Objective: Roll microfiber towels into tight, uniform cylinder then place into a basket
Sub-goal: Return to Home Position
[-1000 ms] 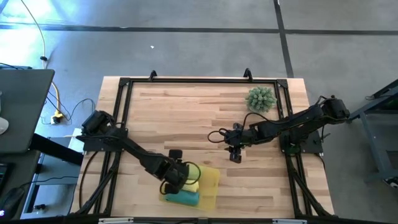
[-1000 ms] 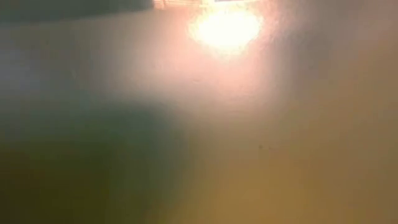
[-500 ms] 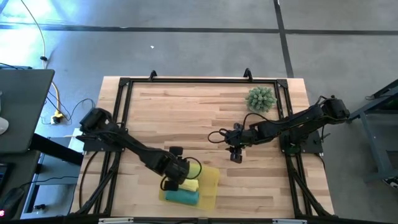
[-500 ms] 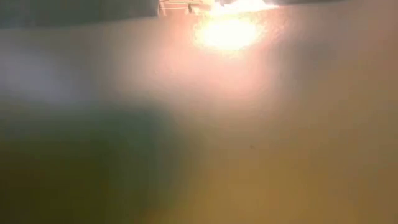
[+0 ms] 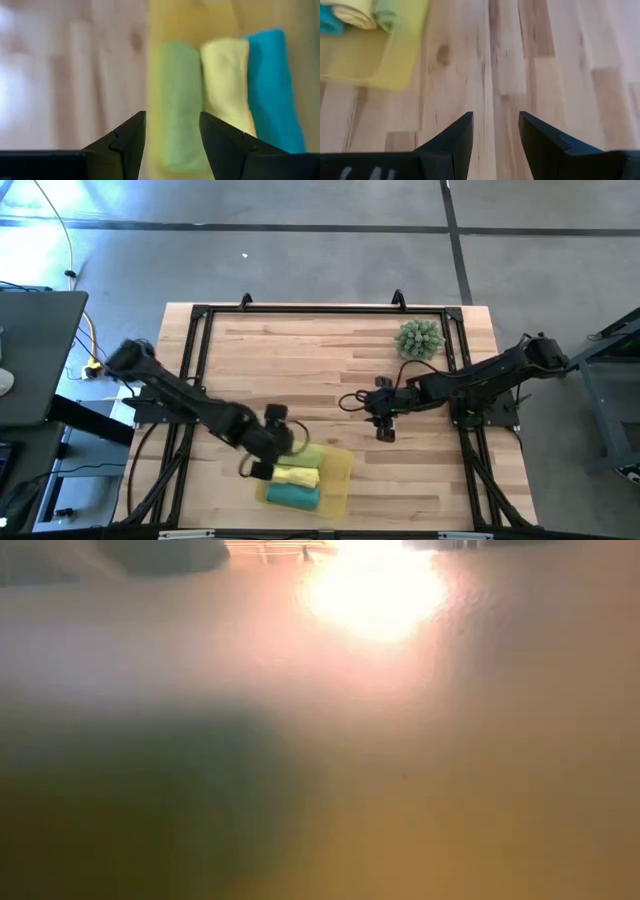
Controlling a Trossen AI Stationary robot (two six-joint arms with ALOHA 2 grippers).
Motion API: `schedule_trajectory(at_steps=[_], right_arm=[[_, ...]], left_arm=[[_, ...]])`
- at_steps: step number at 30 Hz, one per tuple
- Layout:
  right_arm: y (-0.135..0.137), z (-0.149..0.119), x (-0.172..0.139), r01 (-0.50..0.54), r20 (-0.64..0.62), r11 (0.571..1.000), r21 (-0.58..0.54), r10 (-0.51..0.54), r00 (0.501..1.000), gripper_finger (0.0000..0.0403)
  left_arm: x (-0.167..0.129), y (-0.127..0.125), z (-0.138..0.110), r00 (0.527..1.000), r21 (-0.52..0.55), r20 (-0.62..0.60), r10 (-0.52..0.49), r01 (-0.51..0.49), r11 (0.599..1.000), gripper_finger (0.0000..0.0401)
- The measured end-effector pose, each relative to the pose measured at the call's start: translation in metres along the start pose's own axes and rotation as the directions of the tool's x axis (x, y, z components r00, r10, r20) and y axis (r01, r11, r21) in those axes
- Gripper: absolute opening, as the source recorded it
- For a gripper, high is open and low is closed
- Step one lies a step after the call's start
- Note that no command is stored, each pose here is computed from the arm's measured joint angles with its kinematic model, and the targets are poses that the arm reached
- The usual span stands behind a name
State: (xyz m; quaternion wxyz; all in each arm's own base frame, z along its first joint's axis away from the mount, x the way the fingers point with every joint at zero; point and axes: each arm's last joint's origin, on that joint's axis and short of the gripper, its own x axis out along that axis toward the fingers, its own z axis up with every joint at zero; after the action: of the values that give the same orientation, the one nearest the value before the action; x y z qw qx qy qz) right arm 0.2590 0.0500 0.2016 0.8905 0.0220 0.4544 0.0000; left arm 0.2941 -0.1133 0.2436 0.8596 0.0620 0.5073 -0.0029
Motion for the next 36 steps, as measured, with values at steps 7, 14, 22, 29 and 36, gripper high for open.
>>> schedule_trajectory(at_steps=[7, 14, 22, 29, 36], right_arm=[[0.002, 0.002, -0.019, 0.093, 0.078, 0.991, -0.095, -0.086, 0.993, 0.0149], [0.001, -0.003, -0.021, 0.167, 0.064, 0.979, -0.118, -0.161, 0.985, 0.0149], [-0.018, -0.050, -0.016, 0.180, 0.140, 0.984, 0.013, -0.180, 0.974, 0.0149], [-0.033, -0.090, -0.032, 0.125, 0.393, 0.983, 0.131, -0.168, 0.904, 0.0149], [-0.045, -0.124, -0.030, 0.069, 0.564, 0.973, 0.220, -0.185, 0.805, 0.0149]], left_arm=[[-0.077, 0.031, -0.018, 0.980, -0.042, 0.130, 0.148, -0.144, 0.989, 0.0175], [-0.132, 0.061, -0.050, 0.940, -0.146, 0.181, 0.288, -0.264, 0.953, 0.0175], [-0.169, 0.091, -0.076, 0.884, -0.279, 0.226, 0.409, -0.344, 0.897, 0.0175], [-0.180, 0.110, -0.085, 0.840, -0.374, 0.223, 0.495, -0.395, 0.839, 0.0175], [-0.178, 0.121, -0.086, 0.835, -0.395, 0.176, 0.521, -0.425, 0.814, 0.0175]])
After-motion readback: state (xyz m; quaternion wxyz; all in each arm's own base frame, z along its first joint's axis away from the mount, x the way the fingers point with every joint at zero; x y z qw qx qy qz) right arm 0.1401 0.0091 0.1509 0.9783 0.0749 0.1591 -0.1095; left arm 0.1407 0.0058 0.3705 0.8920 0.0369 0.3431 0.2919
